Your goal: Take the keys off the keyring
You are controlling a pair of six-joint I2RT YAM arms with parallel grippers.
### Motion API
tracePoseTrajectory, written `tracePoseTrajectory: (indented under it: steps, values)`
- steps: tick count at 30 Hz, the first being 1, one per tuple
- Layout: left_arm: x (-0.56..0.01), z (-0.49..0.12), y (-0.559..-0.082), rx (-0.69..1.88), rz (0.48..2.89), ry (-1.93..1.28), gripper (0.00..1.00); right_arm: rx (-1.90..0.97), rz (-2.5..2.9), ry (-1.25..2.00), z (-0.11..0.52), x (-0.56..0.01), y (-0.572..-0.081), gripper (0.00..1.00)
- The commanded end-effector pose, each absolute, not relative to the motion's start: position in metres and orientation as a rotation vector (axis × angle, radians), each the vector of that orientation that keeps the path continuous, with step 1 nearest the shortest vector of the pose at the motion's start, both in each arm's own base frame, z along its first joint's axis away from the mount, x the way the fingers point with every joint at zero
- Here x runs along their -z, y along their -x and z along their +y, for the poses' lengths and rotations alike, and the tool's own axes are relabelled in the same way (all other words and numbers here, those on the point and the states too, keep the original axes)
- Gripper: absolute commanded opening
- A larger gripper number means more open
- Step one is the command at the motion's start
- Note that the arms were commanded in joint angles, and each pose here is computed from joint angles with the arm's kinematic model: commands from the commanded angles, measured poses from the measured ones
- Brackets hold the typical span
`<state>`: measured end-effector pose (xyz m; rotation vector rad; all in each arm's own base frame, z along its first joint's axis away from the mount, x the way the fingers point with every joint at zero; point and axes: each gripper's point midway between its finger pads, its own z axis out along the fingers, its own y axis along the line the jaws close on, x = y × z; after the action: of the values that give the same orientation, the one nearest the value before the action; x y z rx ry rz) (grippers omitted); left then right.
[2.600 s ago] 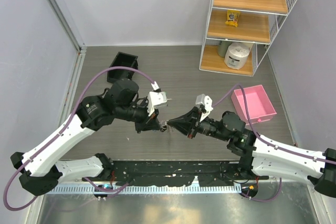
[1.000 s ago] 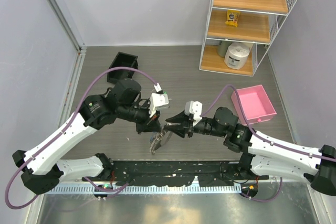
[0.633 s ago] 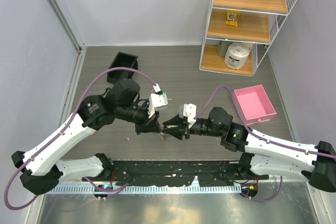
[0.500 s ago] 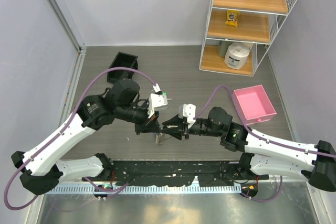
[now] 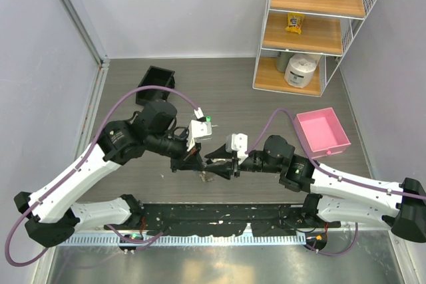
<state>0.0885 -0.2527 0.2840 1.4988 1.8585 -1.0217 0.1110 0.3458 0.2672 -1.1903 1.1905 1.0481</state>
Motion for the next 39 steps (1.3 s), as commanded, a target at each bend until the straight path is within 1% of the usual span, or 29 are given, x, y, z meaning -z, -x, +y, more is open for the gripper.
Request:
tracePoseTrajectory:
  steps: [1,2,7,11,19,23,29,31,33,39]
  values:
    - [-0.311,-0.258,-0.079,1.098,1.732,-1.523,0.00,-1.051,1.108,1.196,0.347,-0.293,-0.107,0.45]
    - [-0.311,-0.258,-0.078,1.106,1.733,-1.524,0.00,-1.055,1.099,1.204,0.347,-0.294,-0.105,0.43]
    - [-0.314,-0.258,-0.079,1.093,1.732,-1.515,0.00,-1.075,1.078,1.227,0.347,-0.297,-0.099,0.20]
    - [-0.314,-0.259,-0.081,1.089,1.743,-1.501,0.00,-1.090,1.058,1.233,0.342,-0.299,-0.093,0.06]
    - [-0.310,-0.260,-0.086,1.074,1.761,-1.481,0.00,-1.096,1.104,1.140,0.334,-0.301,-0.099,0.05]
    - [-0.305,-0.259,-0.089,1.046,1.771,-1.471,0.00,-1.134,1.155,1.039,0.332,-0.309,-0.106,0.05]
    - [-0.308,-0.255,-0.101,0.969,1.698,-1.391,0.00,-1.385,1.188,0.815,0.316,-0.336,-0.116,0.05]
    - [-0.302,-0.254,-0.104,0.948,1.710,-1.385,0.00,-1.458,1.202,0.723,0.307,-0.342,-0.128,0.05]
    - [-0.295,-0.254,-0.106,0.935,1.731,-1.387,0.00,-1.510,1.210,0.675,0.304,-0.344,-0.129,0.05]
    - [-0.269,-0.258,-0.120,0.883,1.791,-1.359,0.00,-1.484,1.276,0.565,0.301,-0.336,-0.144,0.05]
